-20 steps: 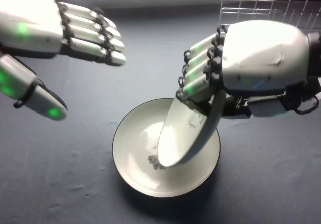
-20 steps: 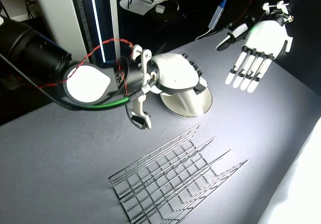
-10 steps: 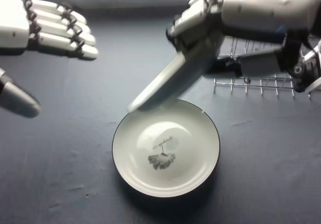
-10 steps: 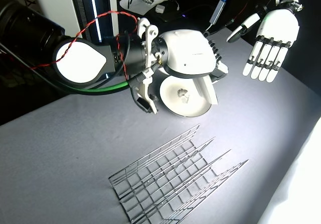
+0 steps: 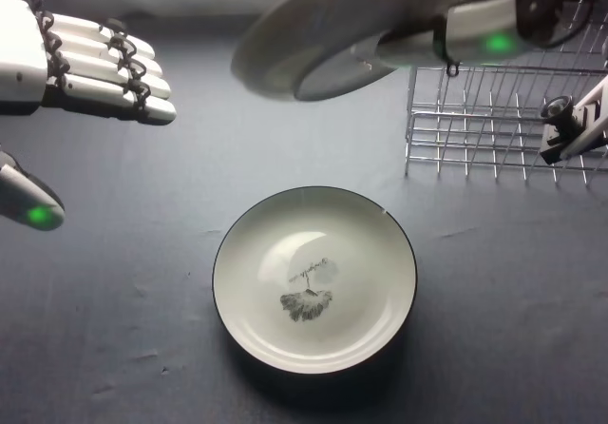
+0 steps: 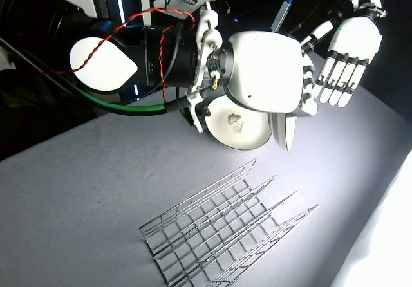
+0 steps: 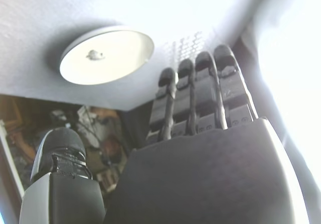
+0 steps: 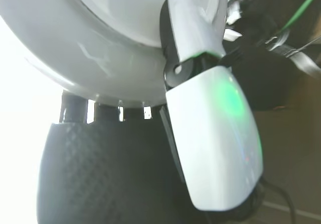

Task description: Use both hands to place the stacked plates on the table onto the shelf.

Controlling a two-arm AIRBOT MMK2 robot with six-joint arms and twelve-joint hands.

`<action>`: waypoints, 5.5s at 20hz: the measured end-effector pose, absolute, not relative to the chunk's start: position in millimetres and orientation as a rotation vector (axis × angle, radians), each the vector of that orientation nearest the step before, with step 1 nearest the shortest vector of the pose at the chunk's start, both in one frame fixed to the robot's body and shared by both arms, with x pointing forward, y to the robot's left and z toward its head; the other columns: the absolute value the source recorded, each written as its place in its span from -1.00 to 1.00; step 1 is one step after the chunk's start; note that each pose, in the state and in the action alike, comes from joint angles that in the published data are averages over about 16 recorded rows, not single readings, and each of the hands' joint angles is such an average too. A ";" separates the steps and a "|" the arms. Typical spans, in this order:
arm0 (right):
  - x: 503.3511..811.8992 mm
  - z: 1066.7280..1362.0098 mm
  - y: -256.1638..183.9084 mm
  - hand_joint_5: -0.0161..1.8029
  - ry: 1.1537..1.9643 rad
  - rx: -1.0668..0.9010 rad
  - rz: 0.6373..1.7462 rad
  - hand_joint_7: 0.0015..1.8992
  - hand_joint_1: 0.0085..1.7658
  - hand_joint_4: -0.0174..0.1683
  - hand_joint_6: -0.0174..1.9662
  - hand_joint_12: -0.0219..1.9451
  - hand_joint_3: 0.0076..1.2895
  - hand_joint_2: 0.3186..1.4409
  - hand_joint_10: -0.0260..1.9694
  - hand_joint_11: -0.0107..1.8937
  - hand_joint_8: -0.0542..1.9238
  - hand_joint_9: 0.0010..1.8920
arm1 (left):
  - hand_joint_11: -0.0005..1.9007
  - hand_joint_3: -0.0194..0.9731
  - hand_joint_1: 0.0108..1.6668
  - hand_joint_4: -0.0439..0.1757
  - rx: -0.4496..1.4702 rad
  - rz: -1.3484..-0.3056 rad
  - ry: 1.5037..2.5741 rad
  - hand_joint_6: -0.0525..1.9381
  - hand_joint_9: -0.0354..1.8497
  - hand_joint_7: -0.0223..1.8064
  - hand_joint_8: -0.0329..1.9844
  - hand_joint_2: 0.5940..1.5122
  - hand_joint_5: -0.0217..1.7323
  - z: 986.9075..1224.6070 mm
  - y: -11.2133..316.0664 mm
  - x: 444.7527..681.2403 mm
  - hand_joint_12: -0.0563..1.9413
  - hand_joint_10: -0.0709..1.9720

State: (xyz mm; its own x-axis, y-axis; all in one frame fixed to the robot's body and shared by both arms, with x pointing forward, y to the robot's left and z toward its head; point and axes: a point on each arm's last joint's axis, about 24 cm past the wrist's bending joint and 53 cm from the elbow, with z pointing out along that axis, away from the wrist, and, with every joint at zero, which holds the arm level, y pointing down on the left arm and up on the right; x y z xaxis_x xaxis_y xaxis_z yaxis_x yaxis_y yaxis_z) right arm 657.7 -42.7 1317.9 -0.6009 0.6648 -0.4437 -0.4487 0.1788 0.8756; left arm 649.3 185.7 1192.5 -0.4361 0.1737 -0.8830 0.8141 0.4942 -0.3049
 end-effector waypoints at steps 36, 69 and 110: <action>712.3 1317.6 -143.5 -0.13 1.520 0.655 1.537 -0.10 0.54 -0.89 0.30 0.61 -0.99 0.38 0.33 -0.22 0.17 -0.14 | -0.98 -0.92 -0.99 -0.62 0.956 -0.801 1.799 -0.94 -0.91 -0.89 -0.96 -0.04 -0.86 1192.5 175.6 658.6 -0.85 -0.92; 724.8 1225.3 -214.2 -0.41 1.628 0.629 1.261 -0.39 0.34 -0.86 -0.05 0.46 -0.99 0.41 -0.02 -0.59 -0.27 -0.48 | -0.98 -0.92 -0.99 -0.62 1.020 -0.964 1.986 -0.94 -0.91 -0.89 -0.96 -0.01 -0.87 1098.1 100.6 587.0 -0.82 -0.92; 592.0 1235.1 -60.9 -0.96 1.543 -0.709 1.174 -0.99 -0.66 -0.77 -0.99 -0.97 -0.98 -0.40 -0.96 -0.97 -0.95 -0.98 | -0.97 -0.92 -0.99 -0.67 0.870 -0.938 2.186 -0.99 -0.99 -0.97 -0.98 0.01 -0.98 1039.6 127.8 584.5 -0.92 -0.98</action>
State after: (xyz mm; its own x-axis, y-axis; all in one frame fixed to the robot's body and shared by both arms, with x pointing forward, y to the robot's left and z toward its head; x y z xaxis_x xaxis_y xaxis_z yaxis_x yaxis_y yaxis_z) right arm 592.0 -60.9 1235.1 -0.3001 0.1222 -0.9461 -0.8791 0.3497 0.3240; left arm 584.5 127.8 1039.6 -0.6055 0.3277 -0.7253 0.7514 0.5358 -0.3852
